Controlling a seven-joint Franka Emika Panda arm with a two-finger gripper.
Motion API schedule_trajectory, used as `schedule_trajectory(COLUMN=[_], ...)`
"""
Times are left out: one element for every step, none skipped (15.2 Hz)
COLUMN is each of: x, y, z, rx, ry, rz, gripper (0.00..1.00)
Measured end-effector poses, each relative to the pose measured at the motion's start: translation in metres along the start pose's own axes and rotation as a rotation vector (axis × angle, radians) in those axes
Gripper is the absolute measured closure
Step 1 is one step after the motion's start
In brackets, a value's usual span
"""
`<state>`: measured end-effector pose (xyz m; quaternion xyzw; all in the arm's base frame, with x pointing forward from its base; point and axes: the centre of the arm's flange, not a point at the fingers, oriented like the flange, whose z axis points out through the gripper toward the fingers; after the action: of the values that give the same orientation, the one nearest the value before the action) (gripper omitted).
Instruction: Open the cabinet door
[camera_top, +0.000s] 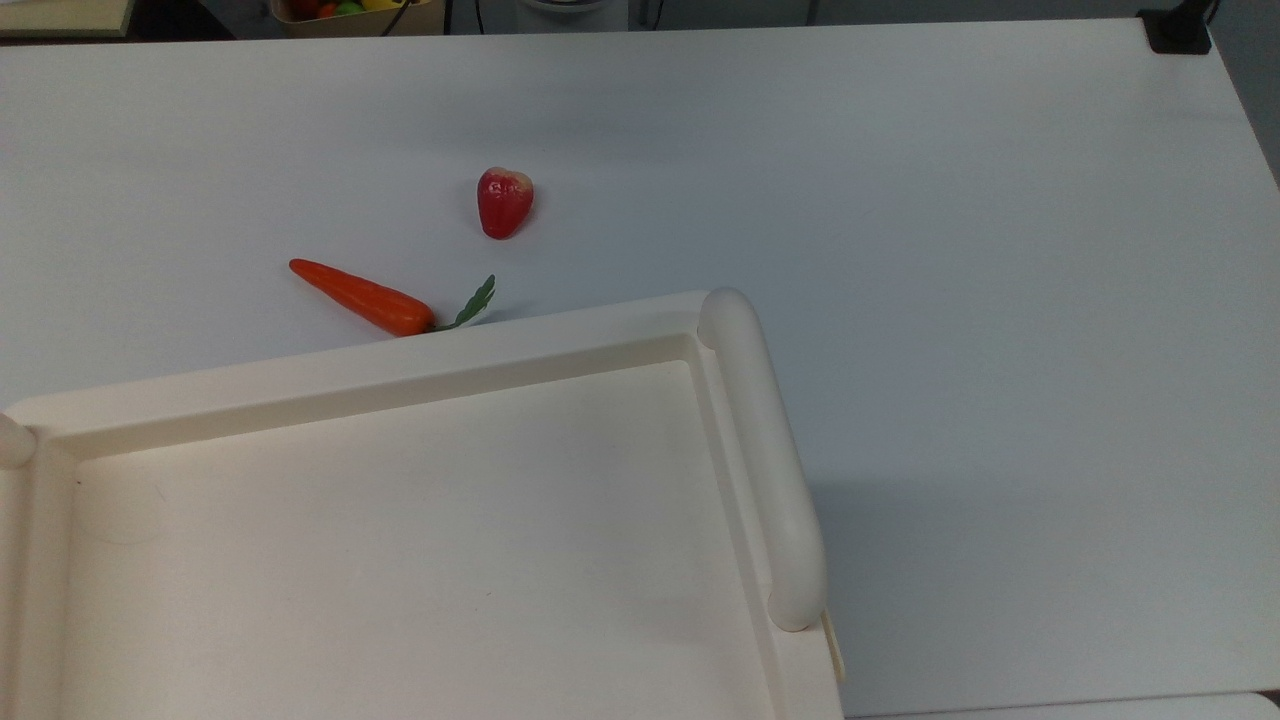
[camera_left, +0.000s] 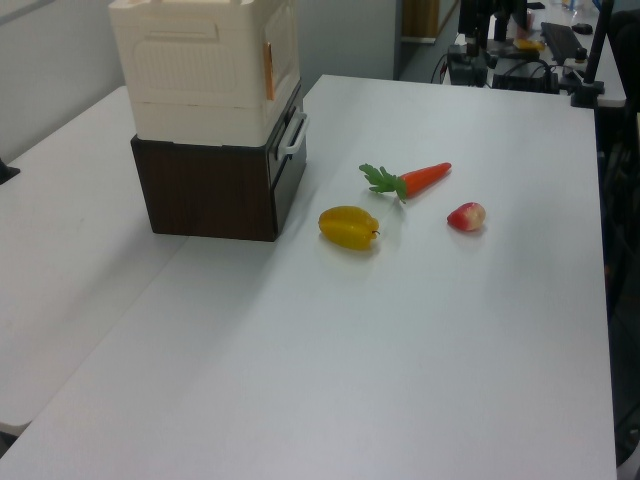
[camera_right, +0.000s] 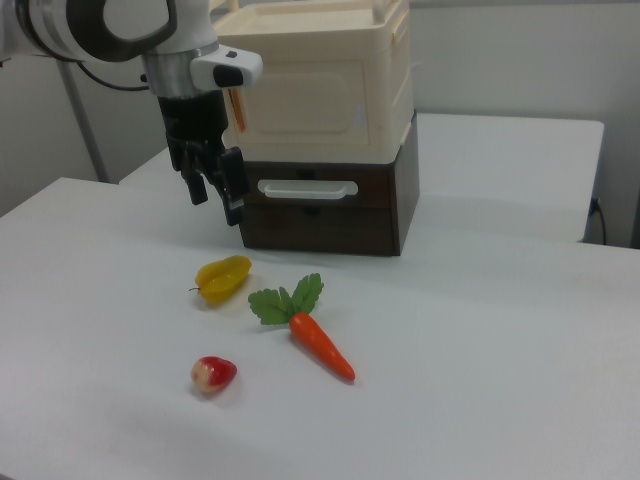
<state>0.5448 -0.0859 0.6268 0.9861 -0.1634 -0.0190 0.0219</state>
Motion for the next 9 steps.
schedule_trajectory(x=[0.000, 0.000, 0.000, 0.000, 0.000, 0.001, 0.003, 0.008, 0.017], y=[0.000, 0.000, -0.002, -0.005, -0.008, -0.014, -0.022, -0.032, -0.048], z=[-0.001, -0.002, -0.001, 0.001, 0.003, 0.007, 0.014, 0.020, 0.027], rx=[0.001, 0.001, 0.000, -0.001, 0.005, 0.024, 0.051, 0.074, 0.100], ry=[0.003, 0.003, 0.002, -0.001, -0.006, -0.017, -0.034, -0.034, -0.003], rz=[0.000, -0.007, -0.022, -0.038, -0.056, -0.075, -0.094, -0.112, -0.130], gripper=[0.00, 0.00, 0.00, 0.00, 0.00, 0.00, 0.00, 0.00, 0.00])
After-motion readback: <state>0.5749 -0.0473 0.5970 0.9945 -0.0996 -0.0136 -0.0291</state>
